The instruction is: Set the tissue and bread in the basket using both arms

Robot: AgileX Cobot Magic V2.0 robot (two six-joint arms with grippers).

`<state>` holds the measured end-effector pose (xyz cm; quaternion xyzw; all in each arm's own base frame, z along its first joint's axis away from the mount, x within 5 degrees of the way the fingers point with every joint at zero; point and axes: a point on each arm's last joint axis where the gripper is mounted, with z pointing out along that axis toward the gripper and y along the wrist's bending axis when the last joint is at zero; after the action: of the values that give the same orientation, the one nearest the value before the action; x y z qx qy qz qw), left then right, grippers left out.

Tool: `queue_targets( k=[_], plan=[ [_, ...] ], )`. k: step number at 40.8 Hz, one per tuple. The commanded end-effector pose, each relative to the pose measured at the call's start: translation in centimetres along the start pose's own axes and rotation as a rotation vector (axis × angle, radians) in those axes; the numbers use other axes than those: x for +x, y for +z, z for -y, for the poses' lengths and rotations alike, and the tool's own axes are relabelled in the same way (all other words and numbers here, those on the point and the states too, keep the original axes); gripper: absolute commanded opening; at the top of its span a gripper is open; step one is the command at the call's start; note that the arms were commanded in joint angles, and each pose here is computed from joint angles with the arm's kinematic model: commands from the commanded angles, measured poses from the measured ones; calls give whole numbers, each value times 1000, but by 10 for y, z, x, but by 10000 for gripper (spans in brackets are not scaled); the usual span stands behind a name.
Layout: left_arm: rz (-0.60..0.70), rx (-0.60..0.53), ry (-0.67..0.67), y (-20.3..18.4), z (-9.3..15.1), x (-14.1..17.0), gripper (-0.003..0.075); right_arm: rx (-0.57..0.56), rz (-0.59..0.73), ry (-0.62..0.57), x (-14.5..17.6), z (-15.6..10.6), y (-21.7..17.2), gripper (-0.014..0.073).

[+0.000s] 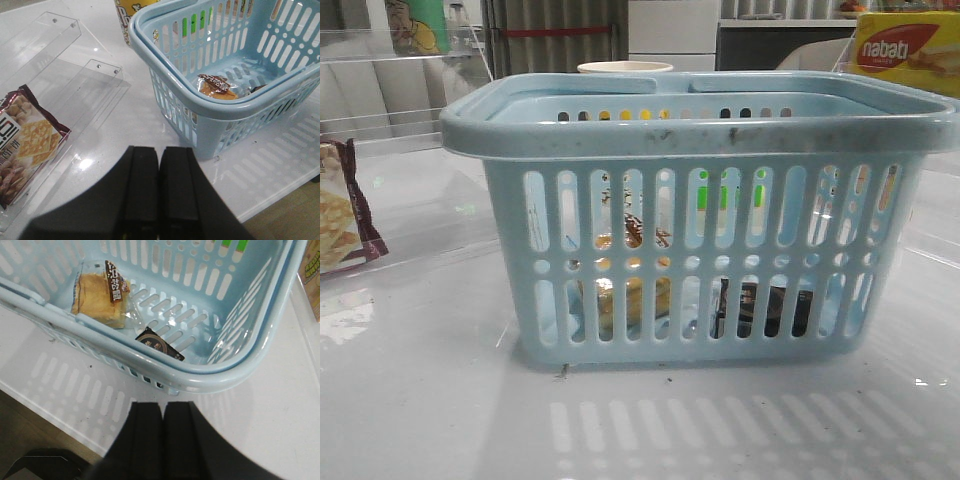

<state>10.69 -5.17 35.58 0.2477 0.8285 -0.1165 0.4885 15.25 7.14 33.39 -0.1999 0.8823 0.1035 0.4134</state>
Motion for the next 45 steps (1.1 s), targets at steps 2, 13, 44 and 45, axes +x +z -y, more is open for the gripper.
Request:
queue_targets(
  k=[2,13,44,45],
  plan=[
    [102,-15,-22,-6,-1,-14,91,10,101,-14,-13,1,-8,57],
    [206,-121,-38,-36,-4,-9,91,10,98,-14,-13,1,-8,57],
    [572,-530,-132,-30,-6,102,91,10,98,-14,-13,1,-8,57],
    [574,-534,-131,-28,-6,105,91,10,98,-14,-13,1,-8,57]
  ],
)
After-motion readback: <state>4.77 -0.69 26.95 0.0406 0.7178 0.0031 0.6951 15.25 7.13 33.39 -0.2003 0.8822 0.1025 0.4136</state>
